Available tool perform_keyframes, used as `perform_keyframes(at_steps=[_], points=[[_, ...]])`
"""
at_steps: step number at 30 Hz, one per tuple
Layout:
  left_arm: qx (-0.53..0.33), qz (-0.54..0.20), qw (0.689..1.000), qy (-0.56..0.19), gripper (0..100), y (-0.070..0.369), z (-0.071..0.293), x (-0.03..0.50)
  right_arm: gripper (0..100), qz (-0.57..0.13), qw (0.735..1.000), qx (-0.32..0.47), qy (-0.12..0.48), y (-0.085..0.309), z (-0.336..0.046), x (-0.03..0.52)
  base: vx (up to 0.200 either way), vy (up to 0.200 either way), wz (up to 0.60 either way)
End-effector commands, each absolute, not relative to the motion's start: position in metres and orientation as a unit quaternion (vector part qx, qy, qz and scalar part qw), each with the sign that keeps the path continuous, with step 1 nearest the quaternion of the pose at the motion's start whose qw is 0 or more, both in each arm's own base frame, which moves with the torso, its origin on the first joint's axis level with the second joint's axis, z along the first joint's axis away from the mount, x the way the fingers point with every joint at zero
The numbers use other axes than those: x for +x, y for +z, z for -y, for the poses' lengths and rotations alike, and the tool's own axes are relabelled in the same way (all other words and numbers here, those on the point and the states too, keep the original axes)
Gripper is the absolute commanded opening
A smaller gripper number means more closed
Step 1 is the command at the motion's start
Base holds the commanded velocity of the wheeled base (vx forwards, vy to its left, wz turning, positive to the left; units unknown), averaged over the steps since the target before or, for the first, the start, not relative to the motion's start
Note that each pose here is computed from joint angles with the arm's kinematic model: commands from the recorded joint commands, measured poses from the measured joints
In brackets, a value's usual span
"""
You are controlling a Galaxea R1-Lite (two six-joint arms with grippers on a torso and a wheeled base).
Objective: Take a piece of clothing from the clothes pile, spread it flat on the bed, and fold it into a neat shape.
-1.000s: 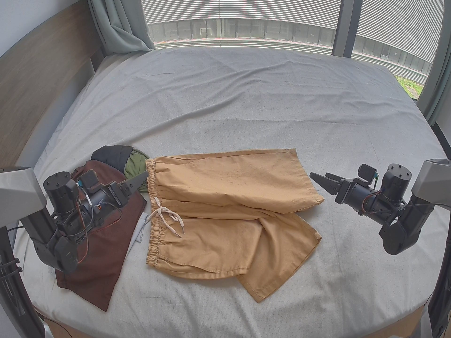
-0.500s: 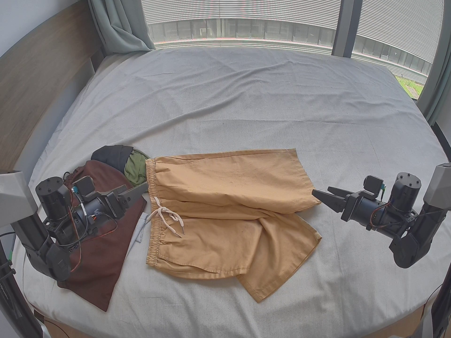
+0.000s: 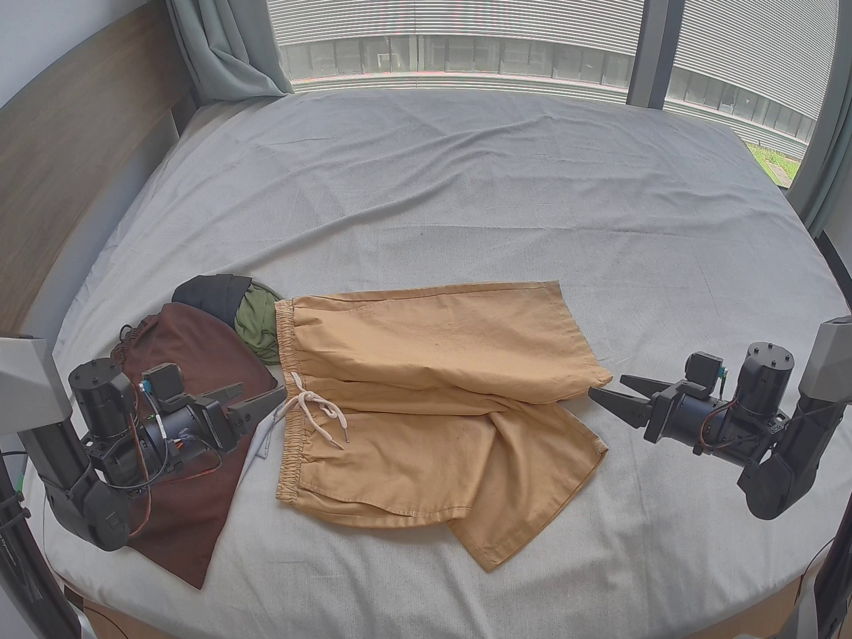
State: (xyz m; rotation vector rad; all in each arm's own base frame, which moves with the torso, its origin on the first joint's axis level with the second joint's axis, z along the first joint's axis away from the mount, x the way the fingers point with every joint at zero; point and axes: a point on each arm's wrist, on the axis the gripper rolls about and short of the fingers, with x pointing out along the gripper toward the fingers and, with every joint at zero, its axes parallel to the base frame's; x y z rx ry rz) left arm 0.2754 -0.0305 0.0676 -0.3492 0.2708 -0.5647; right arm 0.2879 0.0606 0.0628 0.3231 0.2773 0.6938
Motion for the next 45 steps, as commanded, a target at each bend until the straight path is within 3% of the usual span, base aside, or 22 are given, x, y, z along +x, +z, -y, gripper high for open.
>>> perform_keyframes(at_steps=[1, 9, 27, 43, 44, 45], points=[[-0.175, -0.153, 0.933, -0.275, 100, 0.059, 0.031, 0.271, 100, -0.16, 0.917, 0.156, 0.331, 0.048, -0.059, 0.287, 0.0, 0.0, 0.0], [-0.147, -0.181, 0.932, -0.278, 100, 0.037, 0.032, 0.275, 100, -0.187, 0.919, 0.142, 0.316, 0.025, -0.051, 0.291, 0.0, 0.0, 0.0], [-0.145, -0.186, 0.931, -0.279, 100, 0.035, 0.031, 0.274, 100, -0.258, 0.904, 0.154, 0.303, -0.016, -0.051, 0.288, 0.0, 0.0, 0.0], [-0.146, -0.187, 0.93, -0.282, 100, 0.035, 0.031, 0.273, 100, -0.267, 0.901, 0.157, 0.304, -0.032, -0.056, 0.298, 0.0, 0.0, 0.0], [-0.146, -0.187, 0.93, -0.282, 100, 0.035, 0.031, 0.273, 0, -0.266, 0.901, 0.157, 0.303, -0.032, -0.056, 0.299, 0.0, 0.0, 0.0], [-0.146, -0.187, 0.93, -0.282, 100, 0.035, 0.031, 0.273, 0, -0.266, 0.901, 0.157, 0.303, -0.032, -0.056, 0.299, 0.0, 0.0, 0.0]])
